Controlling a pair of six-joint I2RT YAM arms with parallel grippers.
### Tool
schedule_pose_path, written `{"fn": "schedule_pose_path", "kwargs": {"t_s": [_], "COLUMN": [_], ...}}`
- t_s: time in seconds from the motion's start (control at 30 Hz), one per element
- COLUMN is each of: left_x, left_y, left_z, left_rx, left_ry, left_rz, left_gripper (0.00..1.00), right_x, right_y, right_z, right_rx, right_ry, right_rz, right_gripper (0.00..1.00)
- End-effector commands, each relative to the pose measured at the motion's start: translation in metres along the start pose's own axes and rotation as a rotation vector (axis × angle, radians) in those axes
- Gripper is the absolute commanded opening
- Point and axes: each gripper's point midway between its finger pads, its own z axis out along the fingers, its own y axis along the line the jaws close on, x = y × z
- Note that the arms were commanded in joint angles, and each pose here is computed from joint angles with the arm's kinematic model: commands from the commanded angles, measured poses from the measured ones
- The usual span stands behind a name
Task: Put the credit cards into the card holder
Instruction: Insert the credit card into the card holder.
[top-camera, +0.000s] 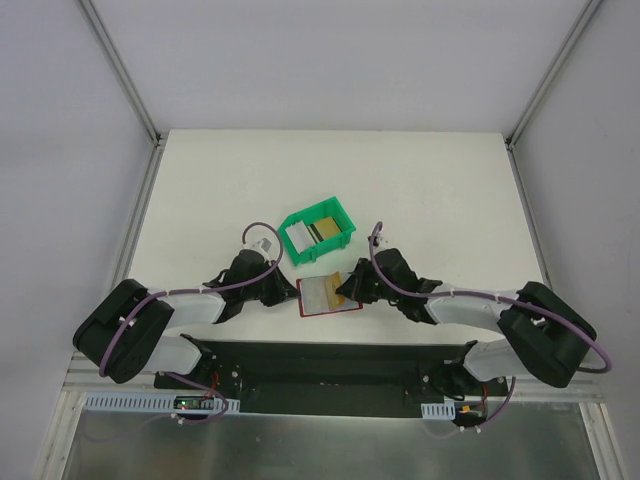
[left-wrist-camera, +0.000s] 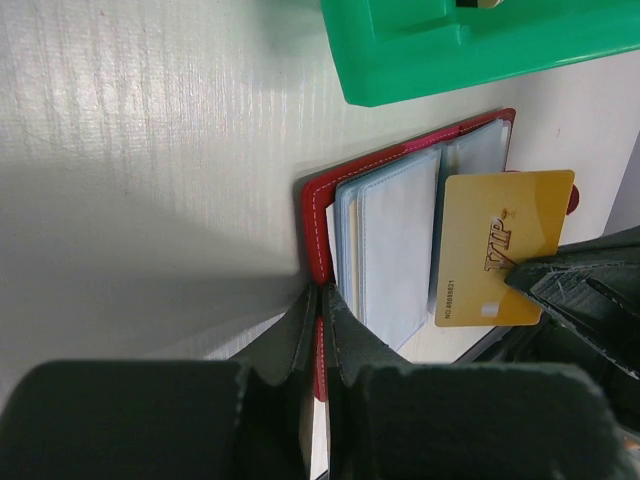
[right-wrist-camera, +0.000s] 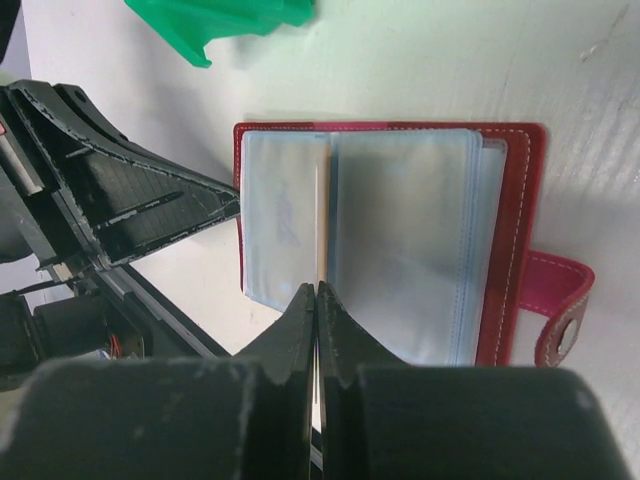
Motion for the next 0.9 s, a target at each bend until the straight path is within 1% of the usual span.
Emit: {"fn": "schedule_pose_path", "kwargs": {"t_s": [0.0, 0.4, 0.67, 0.87], "left_x": [0.037, 0.039, 0.038, 0.038], "left_y": [0.063, 0.064, 0.064, 0.063], "left_z": [-0.009, -0.009, -0.01, -0.009], "left_rx": [-0.215, -0.214, -0.215, -0.213], "left_ry": [0.113, 0.116, 0.11, 0.115], "left_rz": [-0.013, -0.017, -0.017, -0.017], "left_gripper": [0.0, 0.0, 0.0, 0.0], "right_x": [-0.014, 0.005, -0.002, 0.003], "right_y": [0.011, -0.011, -0.024, -0.031], "right_z": [0.005, 0.018, 0.011, 0.011], "right_rx": [-0.04, 0.009, 0.055, 0.076], "right_ry": [-0.067, -0.002, -0.057, -0.038], "right_rz": [0.014, 0.013, 0.027, 0.05], "right_gripper": [0.0, 0.0, 0.0, 0.0]}}
